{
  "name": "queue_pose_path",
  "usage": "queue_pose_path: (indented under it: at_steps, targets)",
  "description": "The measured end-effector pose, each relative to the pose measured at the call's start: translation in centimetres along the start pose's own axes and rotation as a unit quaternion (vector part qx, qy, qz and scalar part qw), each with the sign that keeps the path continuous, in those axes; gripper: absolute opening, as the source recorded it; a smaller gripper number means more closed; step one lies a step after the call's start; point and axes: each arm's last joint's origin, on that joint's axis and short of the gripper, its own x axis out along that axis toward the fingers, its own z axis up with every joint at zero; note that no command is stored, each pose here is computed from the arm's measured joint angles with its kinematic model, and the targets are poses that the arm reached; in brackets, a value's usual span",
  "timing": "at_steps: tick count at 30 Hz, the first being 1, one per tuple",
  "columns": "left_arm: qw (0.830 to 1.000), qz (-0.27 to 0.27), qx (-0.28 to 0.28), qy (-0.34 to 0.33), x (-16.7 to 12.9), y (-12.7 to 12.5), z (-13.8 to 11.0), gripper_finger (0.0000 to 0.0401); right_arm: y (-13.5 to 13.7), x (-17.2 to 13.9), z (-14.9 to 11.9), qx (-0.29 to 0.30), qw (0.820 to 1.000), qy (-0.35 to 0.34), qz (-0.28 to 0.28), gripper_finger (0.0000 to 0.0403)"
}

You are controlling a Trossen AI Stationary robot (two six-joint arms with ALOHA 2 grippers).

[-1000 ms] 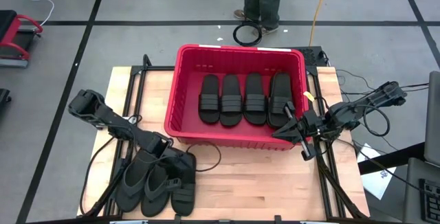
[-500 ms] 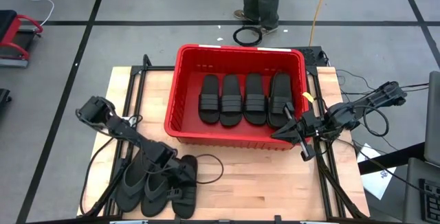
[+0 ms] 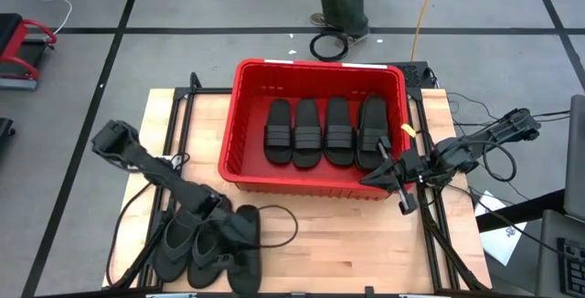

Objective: Pick and place slides into bin
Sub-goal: Put the black slipper into the red organizer bin

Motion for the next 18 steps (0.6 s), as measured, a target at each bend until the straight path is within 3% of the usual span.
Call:
queue_pose_path:
  at_steps: [5,10,14,18]
  targets:
    - [0.998,0.025,0.051,-0.029,-4.8,-5.6,1.1,0.0003,0.0,0.0,-0.2,-0.026,1.0,0.012,-0.001,0.0]
    - [0.993,0.063,0.097,-0.017,-9.6,-10.4,2.0,0.0002,0.0,0.0,-0.4,-0.03,0.999,0.018,-0.001,0.0]
    - [0.98,0.162,0.099,-0.056,-14.4,-12.5,2.4,0.0002,-0.1,0.0,-0.5,-0.037,0.999,0.027,-0.002,0.0]
    - [0.939,0.295,0.118,-0.134,-18.4,-13.3,2.6,0.0001,-0.1,0.0,-0.7,-0.038,0.999,0.036,-0.003,0.0]
